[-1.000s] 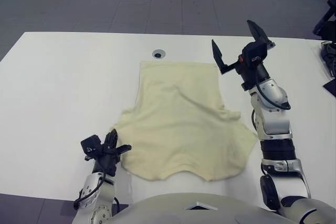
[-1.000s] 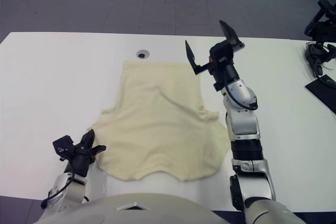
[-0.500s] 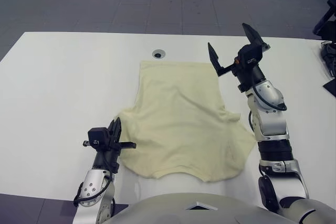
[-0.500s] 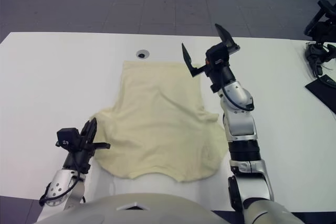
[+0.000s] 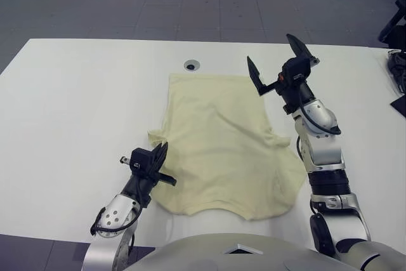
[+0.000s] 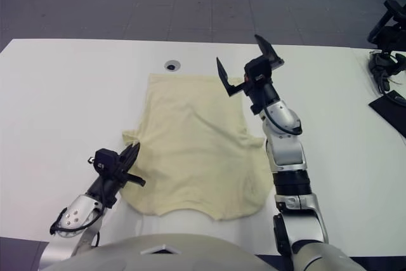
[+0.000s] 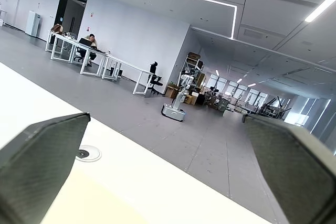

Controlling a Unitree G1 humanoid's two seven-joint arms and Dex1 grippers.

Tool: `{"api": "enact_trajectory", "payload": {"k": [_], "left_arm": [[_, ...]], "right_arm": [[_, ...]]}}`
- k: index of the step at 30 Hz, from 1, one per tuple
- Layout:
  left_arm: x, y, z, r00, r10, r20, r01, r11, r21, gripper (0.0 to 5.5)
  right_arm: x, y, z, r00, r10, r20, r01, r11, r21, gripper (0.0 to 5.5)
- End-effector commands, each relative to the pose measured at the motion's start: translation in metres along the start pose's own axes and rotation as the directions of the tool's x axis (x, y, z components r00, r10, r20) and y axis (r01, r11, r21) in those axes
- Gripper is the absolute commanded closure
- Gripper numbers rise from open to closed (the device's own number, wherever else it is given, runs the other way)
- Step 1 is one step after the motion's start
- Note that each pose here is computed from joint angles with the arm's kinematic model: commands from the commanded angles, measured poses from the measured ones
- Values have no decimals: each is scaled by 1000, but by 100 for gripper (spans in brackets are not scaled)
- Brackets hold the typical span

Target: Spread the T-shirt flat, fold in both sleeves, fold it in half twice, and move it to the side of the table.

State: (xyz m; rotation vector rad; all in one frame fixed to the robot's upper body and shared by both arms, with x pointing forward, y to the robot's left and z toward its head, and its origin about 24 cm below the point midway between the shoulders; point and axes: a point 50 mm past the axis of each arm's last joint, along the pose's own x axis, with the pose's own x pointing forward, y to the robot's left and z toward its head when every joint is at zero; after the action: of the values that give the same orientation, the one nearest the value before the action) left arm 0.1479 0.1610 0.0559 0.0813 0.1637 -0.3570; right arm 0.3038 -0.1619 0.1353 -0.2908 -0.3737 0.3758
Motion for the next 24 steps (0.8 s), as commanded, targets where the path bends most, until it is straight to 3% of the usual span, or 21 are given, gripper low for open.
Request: {"api": "enact_trajectory", "payload": {"k": [1,14,24], "left_arm": [[3,0,5,995,-96,-8,96,986,137,547],[3,-5,-9,932,-308,-193,351,901,255,547],[2,-3,-12,909,-336,-245,402,861,311,547]], "right_arm": [[0,2,-3,1000,11,-16,-11,1000,7,10],[-1,3,-7,1000,11,-27,-10,1000,12,10],[-1,5,-9,999,18,-36,-17,1000,17,10]]}}
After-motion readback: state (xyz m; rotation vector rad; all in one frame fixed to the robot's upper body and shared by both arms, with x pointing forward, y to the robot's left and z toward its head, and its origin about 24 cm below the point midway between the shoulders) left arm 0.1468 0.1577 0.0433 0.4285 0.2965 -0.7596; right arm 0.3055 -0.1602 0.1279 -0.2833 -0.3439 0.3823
